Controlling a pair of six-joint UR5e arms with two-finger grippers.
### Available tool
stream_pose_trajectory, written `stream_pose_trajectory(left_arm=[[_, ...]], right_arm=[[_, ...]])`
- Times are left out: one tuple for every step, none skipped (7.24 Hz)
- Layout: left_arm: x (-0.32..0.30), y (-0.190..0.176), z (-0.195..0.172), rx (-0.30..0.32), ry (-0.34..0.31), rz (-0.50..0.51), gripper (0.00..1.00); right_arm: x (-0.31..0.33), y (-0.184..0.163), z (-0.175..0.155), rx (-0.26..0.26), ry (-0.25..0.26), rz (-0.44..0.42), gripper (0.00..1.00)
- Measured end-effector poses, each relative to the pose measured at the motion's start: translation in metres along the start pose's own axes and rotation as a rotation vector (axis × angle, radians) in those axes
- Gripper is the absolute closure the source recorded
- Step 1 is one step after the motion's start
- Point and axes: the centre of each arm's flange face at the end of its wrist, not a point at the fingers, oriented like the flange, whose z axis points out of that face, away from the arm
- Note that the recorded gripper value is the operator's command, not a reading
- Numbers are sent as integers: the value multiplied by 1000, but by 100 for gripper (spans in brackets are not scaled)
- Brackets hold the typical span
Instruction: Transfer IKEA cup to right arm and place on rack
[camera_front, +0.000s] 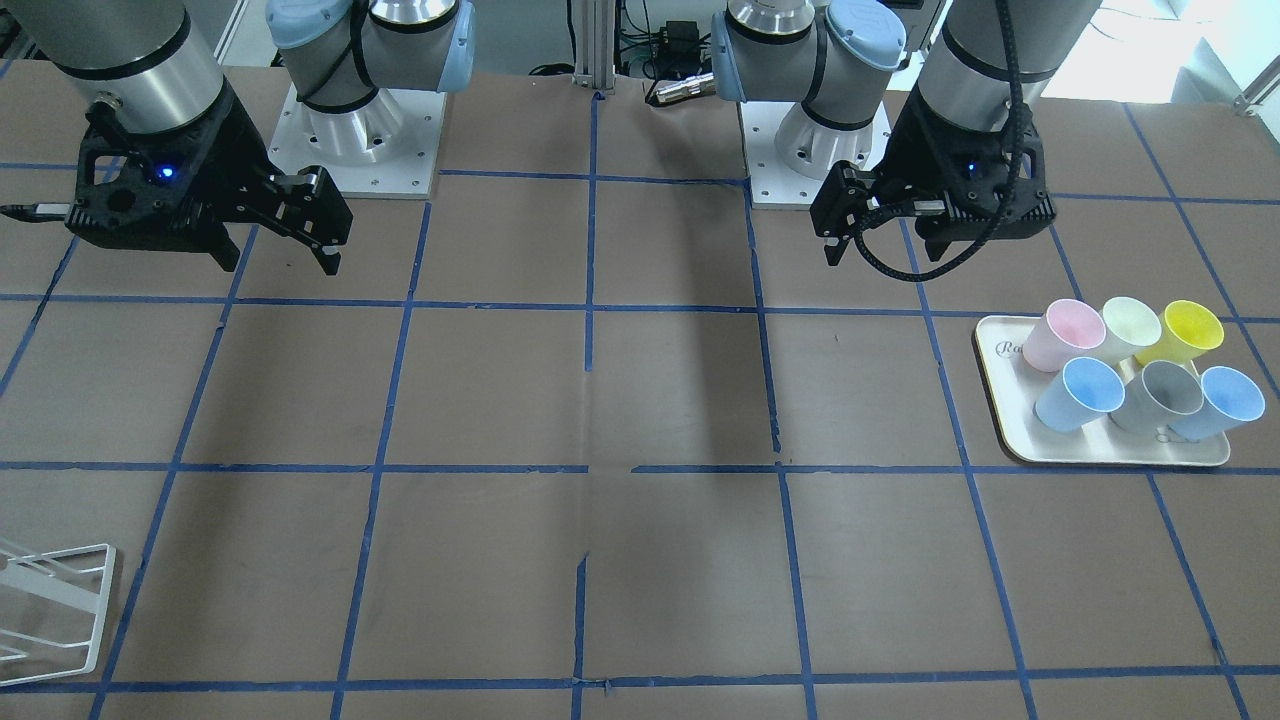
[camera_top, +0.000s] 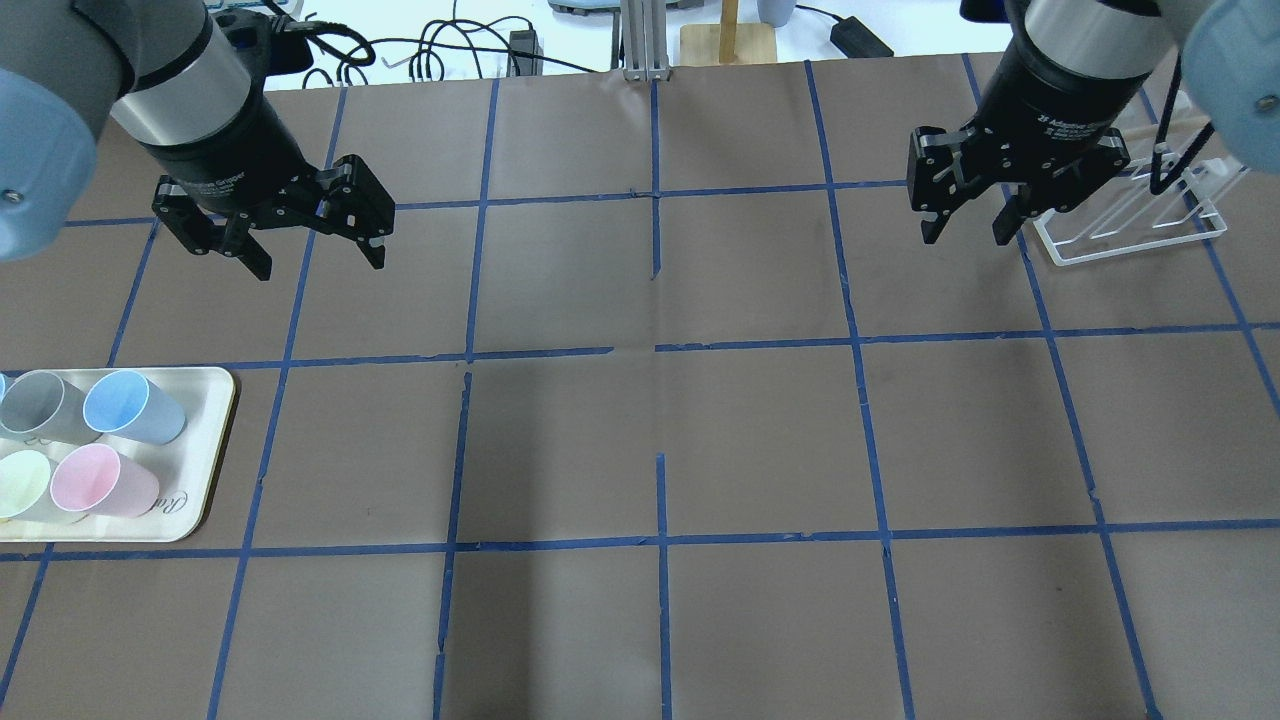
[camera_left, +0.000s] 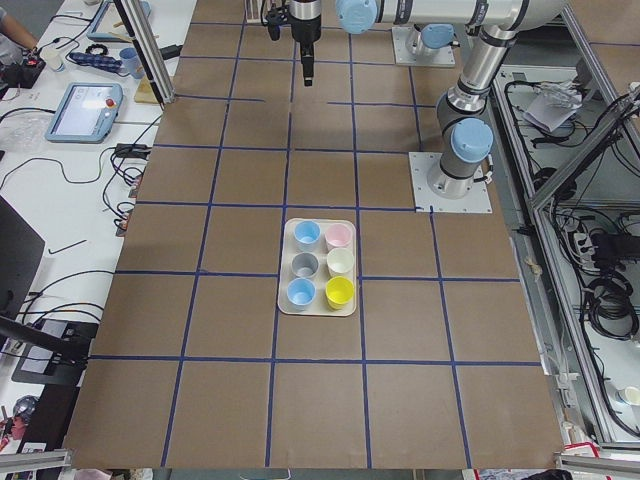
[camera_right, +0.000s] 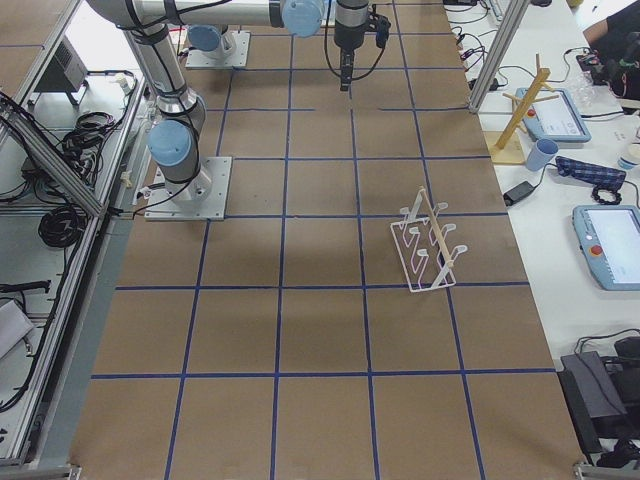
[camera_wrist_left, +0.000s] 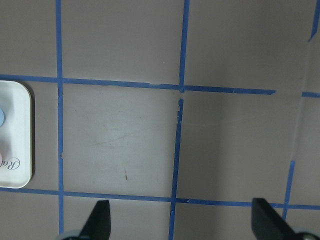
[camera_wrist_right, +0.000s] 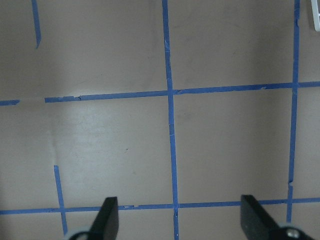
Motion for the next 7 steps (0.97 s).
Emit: stream_pose_trajectory(left_arm=[[0, -1, 0, 1, -1, 0, 0], [0, -2, 1, 1, -1, 0, 0], [-1, -2, 1, 3, -2, 0, 0], [-1, -2, 0, 5, -1, -1, 0], [-1, -1, 0, 6, 1, -2, 0], [-1, -1, -1, 7, 2, -2, 0], [-1, -1, 0, 6, 2, -3, 0]], right_arm=[[0, -2, 1, 4, -1, -2, 0], [1, -3, 1, 10, -1, -6, 0], [1, -4, 1, 13, 0, -8, 0], [1, -4, 1, 13, 1, -8, 0], [2, -5, 2, 12, 0, -9, 0], [2, -6, 3, 8, 0, -8, 0], [2, -8, 7, 0, 1, -7, 0]])
